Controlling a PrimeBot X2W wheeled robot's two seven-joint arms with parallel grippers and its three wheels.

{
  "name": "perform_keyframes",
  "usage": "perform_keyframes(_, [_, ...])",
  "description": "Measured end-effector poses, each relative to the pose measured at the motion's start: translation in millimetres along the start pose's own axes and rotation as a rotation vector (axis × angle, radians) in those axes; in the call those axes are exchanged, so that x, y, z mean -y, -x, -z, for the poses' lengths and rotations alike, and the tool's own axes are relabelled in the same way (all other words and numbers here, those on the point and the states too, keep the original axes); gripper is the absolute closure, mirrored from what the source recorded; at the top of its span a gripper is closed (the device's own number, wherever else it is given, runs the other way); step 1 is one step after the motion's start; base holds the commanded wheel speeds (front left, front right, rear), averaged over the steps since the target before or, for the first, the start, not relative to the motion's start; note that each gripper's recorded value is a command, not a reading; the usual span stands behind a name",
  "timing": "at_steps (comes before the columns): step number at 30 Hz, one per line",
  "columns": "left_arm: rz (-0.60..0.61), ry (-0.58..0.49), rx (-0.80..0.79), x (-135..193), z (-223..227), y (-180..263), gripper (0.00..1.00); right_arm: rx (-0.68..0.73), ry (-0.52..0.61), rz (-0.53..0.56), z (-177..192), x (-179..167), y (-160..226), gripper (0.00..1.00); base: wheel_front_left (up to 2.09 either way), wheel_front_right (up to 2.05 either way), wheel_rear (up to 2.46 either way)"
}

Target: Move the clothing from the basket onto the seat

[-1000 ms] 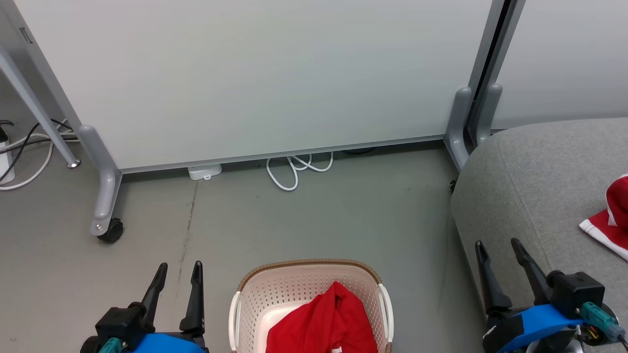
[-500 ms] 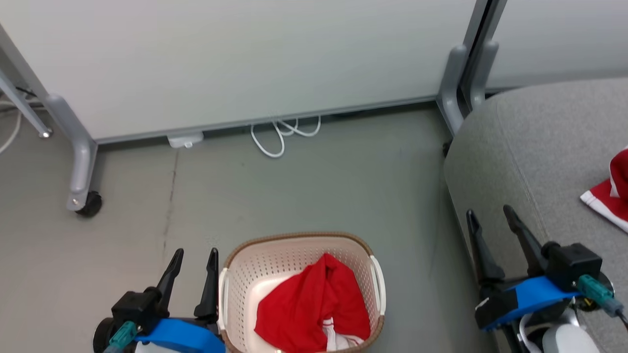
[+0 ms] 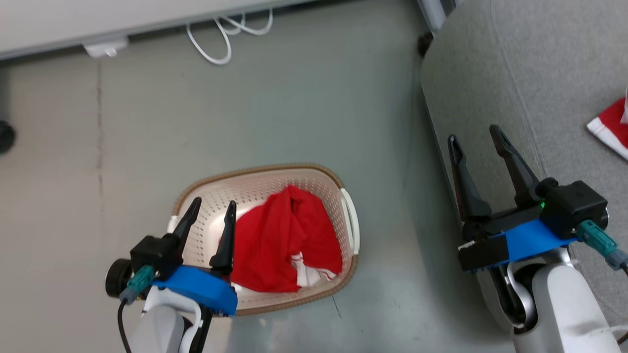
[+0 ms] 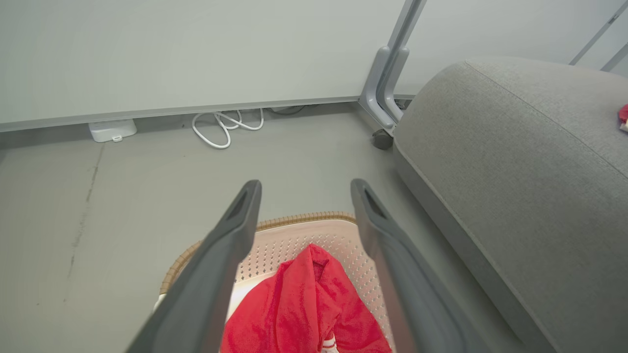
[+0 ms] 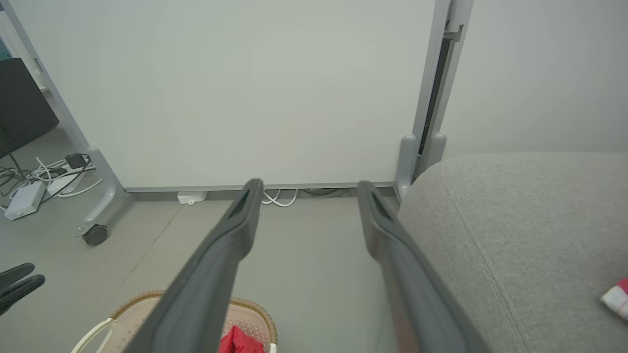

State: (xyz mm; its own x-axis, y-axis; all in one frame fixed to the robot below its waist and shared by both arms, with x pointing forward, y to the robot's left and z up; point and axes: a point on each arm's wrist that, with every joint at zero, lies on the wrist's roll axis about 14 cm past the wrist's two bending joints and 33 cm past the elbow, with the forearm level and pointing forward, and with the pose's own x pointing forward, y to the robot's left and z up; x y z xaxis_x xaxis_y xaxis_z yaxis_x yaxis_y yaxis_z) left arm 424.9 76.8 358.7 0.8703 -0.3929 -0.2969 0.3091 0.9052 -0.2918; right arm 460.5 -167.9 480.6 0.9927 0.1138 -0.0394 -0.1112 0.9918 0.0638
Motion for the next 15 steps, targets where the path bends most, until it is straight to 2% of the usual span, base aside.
perform_keyframes(7, [0.085,0.007,-0.123,7,45,-49,0.00,-0.050,-0.007,0.022,33,13,-17,0.00,0.00,0.00,0.00])
perform_keyframes(15, [0.134,0.009,-0.303,0,118,-80,0.00,-0.075,-0.018,0.035,64,23,-31,0.00,0.00,0.00,0.00])
